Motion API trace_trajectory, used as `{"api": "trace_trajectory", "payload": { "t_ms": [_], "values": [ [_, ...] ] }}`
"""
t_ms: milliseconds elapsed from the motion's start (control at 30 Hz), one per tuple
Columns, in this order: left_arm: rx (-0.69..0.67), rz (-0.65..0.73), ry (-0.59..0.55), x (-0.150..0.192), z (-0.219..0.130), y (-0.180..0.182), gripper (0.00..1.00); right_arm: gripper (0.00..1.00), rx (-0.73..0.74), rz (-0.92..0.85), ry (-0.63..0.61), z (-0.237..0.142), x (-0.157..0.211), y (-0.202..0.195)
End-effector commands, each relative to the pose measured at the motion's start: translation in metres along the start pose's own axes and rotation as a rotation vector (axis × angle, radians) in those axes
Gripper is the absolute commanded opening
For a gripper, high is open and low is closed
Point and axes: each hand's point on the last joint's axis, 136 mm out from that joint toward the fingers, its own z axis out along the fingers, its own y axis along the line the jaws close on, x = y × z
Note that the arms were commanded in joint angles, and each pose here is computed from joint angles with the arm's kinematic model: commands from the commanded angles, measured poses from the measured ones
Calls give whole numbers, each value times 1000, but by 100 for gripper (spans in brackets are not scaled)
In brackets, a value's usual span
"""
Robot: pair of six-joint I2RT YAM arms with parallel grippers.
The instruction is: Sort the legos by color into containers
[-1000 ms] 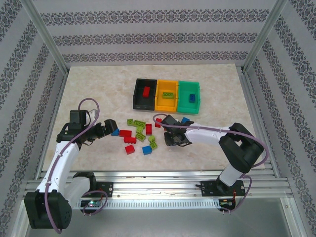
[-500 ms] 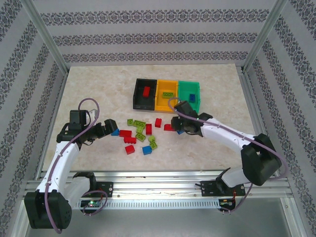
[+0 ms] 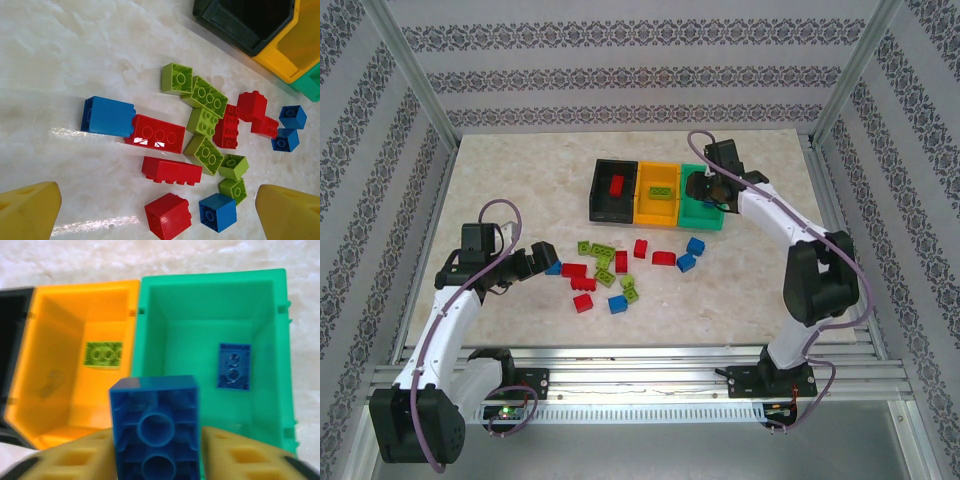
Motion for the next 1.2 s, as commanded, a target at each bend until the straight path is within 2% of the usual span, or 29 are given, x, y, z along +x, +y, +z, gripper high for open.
{"api": "trace_trajectory", "payload": {
  "t_ms": [0, 133, 300, 467, 567, 1167],
  "values": [
    [-6, -2, -4, 1, 2, 1, 100, 50, 22, -66, 65, -2, 19, -1],
    [-4, -2, -3, 1, 2, 0, 100, 51, 5, -80, 90, -12, 51, 0],
    [-6, 2, -12, 0, 1, 0, 100, 50, -36, -98, 167, -22, 111, 5],
    [-4, 1, -11, 0, 1, 0, 100, 56, -49, -91, 268, -25, 170, 2],
    [-3, 2, -13, 0, 0, -1, 100, 57, -51, -98, 312, -20, 190, -1],
    [-1, -2, -10, 0, 1, -1, 100, 60, -79, -161, 409, 19, 194, 28]
  ]
}}
